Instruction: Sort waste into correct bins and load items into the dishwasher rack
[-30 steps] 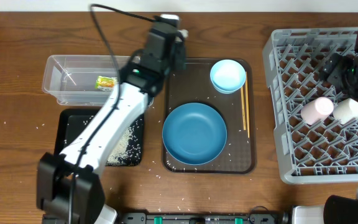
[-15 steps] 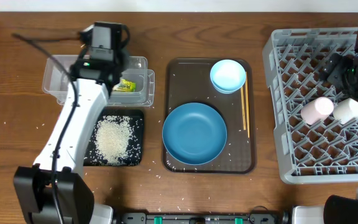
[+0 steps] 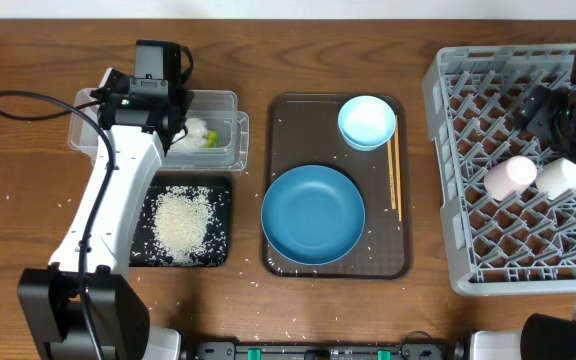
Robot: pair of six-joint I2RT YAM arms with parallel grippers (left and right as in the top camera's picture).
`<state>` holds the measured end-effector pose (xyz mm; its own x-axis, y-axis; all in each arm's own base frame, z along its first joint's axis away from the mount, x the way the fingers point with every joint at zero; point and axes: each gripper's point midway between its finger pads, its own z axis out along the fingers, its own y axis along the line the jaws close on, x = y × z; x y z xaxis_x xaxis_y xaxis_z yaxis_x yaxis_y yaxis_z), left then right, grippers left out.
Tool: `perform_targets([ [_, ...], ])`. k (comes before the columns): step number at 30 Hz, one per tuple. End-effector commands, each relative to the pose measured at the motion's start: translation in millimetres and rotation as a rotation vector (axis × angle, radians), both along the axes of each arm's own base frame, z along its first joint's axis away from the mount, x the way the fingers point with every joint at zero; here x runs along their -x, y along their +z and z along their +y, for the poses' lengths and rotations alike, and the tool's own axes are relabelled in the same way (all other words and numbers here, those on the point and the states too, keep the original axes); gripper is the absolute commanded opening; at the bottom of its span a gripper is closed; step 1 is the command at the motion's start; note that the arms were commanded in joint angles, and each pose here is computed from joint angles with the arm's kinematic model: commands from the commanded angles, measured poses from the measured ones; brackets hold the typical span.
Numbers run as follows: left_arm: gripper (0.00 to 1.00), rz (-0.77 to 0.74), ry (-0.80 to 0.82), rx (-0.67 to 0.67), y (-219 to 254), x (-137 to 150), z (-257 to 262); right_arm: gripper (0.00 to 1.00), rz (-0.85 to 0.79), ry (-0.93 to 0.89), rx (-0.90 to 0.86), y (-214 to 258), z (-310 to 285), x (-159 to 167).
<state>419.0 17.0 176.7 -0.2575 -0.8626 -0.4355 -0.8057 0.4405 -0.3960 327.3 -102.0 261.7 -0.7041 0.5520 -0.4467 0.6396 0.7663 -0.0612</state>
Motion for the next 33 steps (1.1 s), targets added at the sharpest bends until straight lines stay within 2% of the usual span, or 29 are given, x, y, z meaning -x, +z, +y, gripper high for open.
perform_targets([
  [1, 0.82, -0.008, 0.029, -0.002, -1.9, -3.7, 3.3, 0.99, -0.006, -0.008, 0.007, 2.3, -2.7, 0.0],
  [5, 0.86, -0.054, 0.002, -0.016, 13.5, -6.7, 3.0, 0.99, -0.006, -0.008, 0.007, 2.4, -2.8, -0.1],
  [9, 0.87, -0.163, -0.071, -0.078, 54.9, -9.1, 5.2, 0.99, -0.006, -0.008, 0.007, 2.4, -2.8, -0.1],
  [14, 0.88, -0.223, -0.034, -0.306, 111.4, 18.6, 43.4, 0.99, -0.006, -0.007, 0.007, 2.4, -2.8, -0.1],
  [17, 0.88, -0.177, 0.054, -0.392, 124.4, 49.5, 74.0, 0.99, -0.006, -0.007, 0.007, 2.4, -2.8, -0.1],
  [21, 0.88, -0.083, 0.154, -0.403, 119.6, 85.1, 112.0, 0.99, -0.006, -0.007, 0.007, 2.4, -2.8, -0.1],
  [27, 0.88, 0.11, 0.285, -0.319, 87.8, 137.3, 154.2, 0.99, -0.006, -0.007, 0.007, 2.4, -2.8, -0.1],
  [33, 0.88, 0.213, 0.318, -0.282, 74.9, 164.4, 162.3, 0.99, -0.006, -0.008, 0.007, 2.4, -2.8, -0.1],
])
